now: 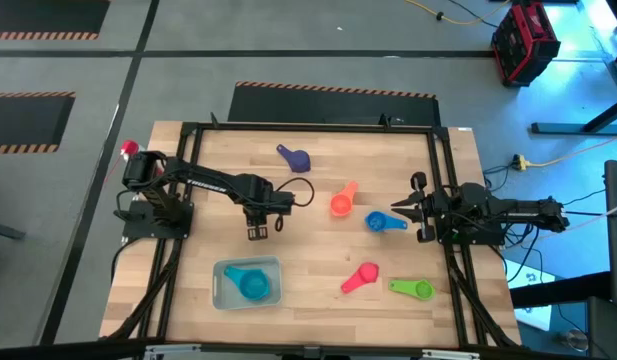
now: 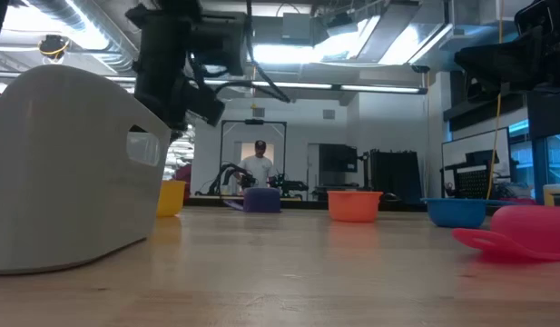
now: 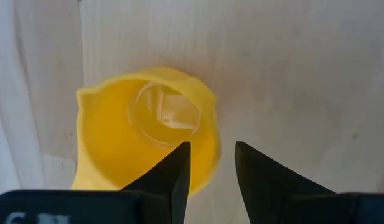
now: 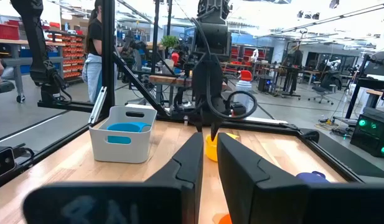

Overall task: Nest measuring cups in basket
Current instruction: Stack the yellow measuring cup on top of the light blue measuring cup in the gray bin

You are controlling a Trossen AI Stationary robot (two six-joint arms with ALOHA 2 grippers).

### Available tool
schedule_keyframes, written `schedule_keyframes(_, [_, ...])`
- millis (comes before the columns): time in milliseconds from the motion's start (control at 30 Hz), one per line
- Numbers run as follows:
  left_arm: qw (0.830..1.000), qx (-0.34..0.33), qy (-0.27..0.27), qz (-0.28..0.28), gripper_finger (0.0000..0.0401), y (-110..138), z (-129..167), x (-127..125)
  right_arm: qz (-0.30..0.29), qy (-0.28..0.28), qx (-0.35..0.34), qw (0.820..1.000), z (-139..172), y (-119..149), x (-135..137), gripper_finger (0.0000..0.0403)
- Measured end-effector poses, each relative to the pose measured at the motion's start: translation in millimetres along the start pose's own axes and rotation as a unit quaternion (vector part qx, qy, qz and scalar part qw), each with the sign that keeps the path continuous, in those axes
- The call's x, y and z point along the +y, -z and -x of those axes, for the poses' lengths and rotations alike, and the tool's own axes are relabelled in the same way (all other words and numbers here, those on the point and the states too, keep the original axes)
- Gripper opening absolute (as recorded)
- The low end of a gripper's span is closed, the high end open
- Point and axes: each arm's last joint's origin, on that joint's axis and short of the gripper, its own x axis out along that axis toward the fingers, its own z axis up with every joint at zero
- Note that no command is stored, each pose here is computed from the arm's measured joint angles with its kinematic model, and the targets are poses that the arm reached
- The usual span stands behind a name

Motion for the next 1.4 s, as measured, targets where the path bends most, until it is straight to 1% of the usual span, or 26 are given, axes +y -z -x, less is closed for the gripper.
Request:
schedule_keyframes(233, [1.000, -0.012, -0.008, 0.011, 0.0119, -0.7, -7.4, 6.1, 0.002, 0.000, 0.000, 1.000, 0.0, 0.0, 0.0, 0.0053])
schedule_keyframes(433, [1.000, -0.016, -0.012, 0.001, 0.0119, 2.5, -16.6, 6.4, 0.002, 0.000, 0.000, 1.000, 0.0, 0.0, 0.0, 0.0053])
schedule_keyframes(600, [1.000, -0.018, -0.012, 0.002, 0.0116, 2.8, -17.8, 5.5, 0.002, 0.000, 0.000, 1.000, 0.0, 0.0, 0.0, 0.0053])
schedule_keyframes(767, [1.000, -0.024, -0.011, 0.003, 0.0092, 1.6, -17.7, 5.3, 0.002, 0.000, 0.000, 1.000, 0.0, 0.0, 0.0, 0.0053])
schedule_keyframes(1067, [1.000, -0.024, -0.011, 0.004, 0.0012, 1.7, -17.7, 5.2, 0.002, 0.000, 0.000, 1.000, 0.0, 0.0, 0.0, 0.0053])
schedule_keyframes(1333, [1.000, -0.023, -0.011, 0.018, 0.0007, 1.9, -17.7, 5.3, 0.002, 0.000, 0.000, 1.000, 0.0, 0.0, 0.0, 0.0053])
schedule_keyframes(1400, [0.999, -0.020, -0.011, 0.028, 0.0005, 2.3, -17.4, 5.3, 0.002, 0.000, 0.000, 1.000, 0.0, 0.0, 0.0, 0.0053])
